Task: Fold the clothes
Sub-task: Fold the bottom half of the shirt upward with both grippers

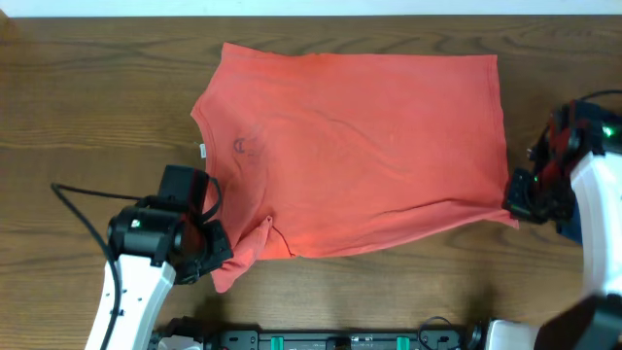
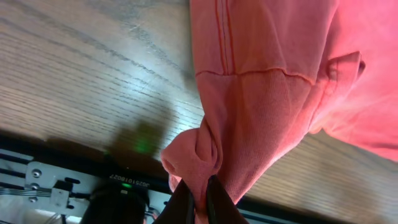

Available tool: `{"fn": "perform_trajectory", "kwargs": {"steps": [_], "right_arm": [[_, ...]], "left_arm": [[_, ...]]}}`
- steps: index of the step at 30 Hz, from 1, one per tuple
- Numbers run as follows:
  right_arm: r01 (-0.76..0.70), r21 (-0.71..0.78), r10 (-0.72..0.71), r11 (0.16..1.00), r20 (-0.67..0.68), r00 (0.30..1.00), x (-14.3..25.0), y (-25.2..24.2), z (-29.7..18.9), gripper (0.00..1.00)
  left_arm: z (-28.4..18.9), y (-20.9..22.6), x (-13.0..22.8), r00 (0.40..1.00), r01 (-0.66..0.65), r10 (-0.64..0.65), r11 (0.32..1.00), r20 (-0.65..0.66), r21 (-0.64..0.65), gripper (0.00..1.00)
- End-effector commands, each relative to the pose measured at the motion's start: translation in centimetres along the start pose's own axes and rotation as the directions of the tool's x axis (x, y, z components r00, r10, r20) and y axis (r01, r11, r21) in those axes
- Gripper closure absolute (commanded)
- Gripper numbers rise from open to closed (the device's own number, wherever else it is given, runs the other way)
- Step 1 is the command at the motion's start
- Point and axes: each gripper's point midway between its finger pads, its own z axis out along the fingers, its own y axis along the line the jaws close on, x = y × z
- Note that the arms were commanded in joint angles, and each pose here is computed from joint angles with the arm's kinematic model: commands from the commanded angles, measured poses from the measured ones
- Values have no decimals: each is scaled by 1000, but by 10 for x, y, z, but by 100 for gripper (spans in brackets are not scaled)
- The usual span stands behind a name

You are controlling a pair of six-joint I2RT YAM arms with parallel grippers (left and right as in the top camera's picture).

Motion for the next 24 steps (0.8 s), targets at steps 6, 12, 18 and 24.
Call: {"fn": "perform_trajectory", "kwargs": {"steps": [6, 12, 18, 24], "right_arm": [[-27, 17, 26, 999, 63, 998, -4, -6, 11, 99], [-87, -40, 95, 995, 279, 955, -58, 2, 2, 99], [-78, -77, 103, 994, 419, 902, -99, 9, -7, 99], [-95, -93, 126, 991, 436, 891, -125, 14, 10, 99]], "left_arm": [[-5, -15, -32, 983, 102, -112, 992, 142, 79, 94], [0, -31, -59, 954, 205, -231, 967, 190, 150, 94], [4, -48, -95, 911, 286, -340, 928, 235, 237, 94], [1, -57, -137, 857, 316, -417, 889, 301, 333, 94]]}}
